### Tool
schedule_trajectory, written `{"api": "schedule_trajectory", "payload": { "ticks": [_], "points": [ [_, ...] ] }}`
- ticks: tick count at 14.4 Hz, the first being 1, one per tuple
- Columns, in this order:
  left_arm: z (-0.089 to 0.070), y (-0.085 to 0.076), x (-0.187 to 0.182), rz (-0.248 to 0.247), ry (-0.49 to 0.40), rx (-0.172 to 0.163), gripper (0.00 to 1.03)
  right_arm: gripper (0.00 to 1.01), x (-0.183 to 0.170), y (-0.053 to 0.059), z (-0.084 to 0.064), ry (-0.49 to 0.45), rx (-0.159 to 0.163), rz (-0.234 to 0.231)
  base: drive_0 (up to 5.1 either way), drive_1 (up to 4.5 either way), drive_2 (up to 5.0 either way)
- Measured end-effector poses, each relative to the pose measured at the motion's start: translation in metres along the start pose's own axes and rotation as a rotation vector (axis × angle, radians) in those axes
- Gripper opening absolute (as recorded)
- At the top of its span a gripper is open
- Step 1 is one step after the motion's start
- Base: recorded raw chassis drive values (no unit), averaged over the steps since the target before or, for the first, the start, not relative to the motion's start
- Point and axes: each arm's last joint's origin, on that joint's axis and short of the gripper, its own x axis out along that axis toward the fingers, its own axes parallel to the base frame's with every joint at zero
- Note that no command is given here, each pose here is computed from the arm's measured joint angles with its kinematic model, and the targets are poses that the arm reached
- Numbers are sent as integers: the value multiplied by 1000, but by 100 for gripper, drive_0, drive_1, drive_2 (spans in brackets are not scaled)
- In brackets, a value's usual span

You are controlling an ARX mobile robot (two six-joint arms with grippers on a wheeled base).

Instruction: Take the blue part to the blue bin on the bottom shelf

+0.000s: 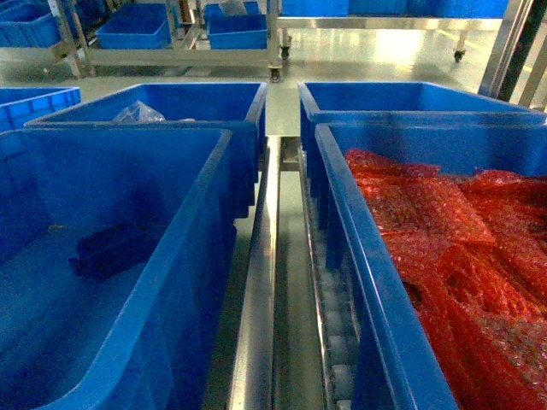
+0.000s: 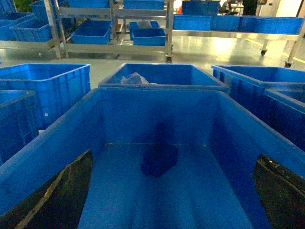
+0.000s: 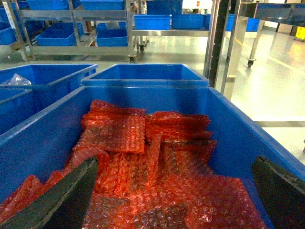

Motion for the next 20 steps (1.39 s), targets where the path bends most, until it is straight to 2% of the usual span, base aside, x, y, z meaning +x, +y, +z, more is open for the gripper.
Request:
{"api": "schedule_trajectory", "payload": {
  "ticks": [20],
  "points": [
    [0, 0, 0, 0, 0, 1, 98, 98, 0, 0, 0, 0, 0, 0, 0, 0, 0]
  ]
}}
